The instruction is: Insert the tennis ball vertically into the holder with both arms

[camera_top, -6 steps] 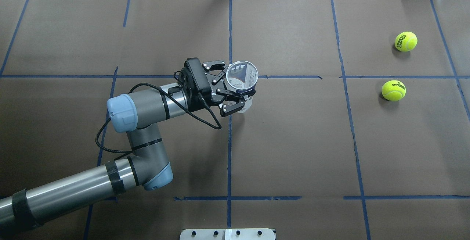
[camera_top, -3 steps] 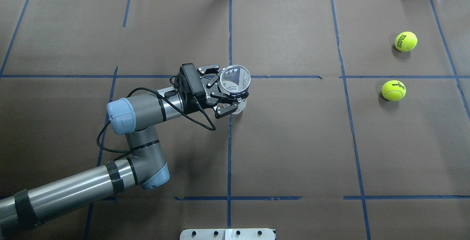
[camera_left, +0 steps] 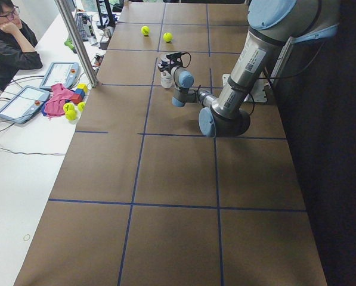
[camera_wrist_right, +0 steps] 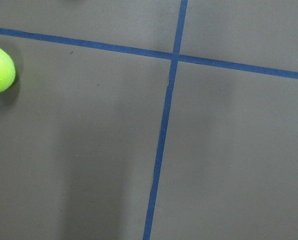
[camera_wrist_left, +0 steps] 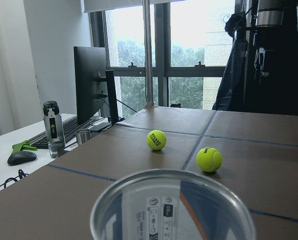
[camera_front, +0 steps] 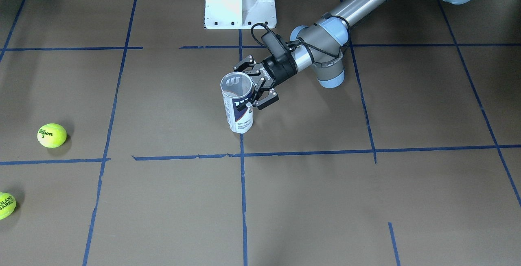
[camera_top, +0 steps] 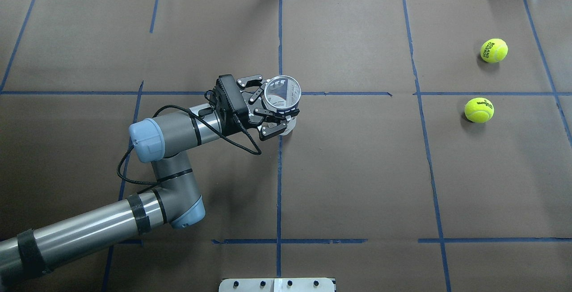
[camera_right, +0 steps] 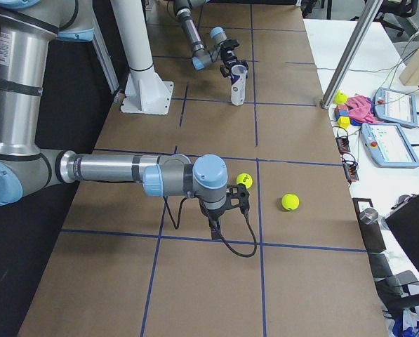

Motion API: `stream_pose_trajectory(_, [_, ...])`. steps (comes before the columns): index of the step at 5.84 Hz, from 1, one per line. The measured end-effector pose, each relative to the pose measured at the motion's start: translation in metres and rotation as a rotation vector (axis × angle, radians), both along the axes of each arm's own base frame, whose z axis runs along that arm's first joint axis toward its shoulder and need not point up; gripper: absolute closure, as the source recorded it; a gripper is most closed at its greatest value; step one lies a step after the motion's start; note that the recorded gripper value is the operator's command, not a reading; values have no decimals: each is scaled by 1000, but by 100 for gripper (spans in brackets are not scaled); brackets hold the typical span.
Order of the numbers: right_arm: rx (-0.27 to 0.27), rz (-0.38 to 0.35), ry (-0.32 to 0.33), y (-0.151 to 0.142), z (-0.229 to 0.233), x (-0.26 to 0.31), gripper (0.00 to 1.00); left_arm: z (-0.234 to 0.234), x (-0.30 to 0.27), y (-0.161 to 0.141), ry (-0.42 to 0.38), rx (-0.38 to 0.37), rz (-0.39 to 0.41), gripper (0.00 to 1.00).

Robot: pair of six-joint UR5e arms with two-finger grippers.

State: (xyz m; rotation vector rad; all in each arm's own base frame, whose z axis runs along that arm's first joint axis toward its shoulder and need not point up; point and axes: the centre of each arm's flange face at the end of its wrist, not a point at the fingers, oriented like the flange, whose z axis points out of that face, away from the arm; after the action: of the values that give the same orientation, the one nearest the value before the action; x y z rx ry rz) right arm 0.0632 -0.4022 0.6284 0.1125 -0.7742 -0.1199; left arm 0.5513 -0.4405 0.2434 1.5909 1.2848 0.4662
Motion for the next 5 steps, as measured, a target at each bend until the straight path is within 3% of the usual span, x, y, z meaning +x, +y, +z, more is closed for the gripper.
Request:
stream_pose_trajectory(2, [9,-2,1,-1,-4,0,0,3,1,0,-1,-12,-15,18])
stream_pose_trajectory(5, [90,-34,-9,-27,-38,-24,0,9,1,1,-11,-21,-14,17])
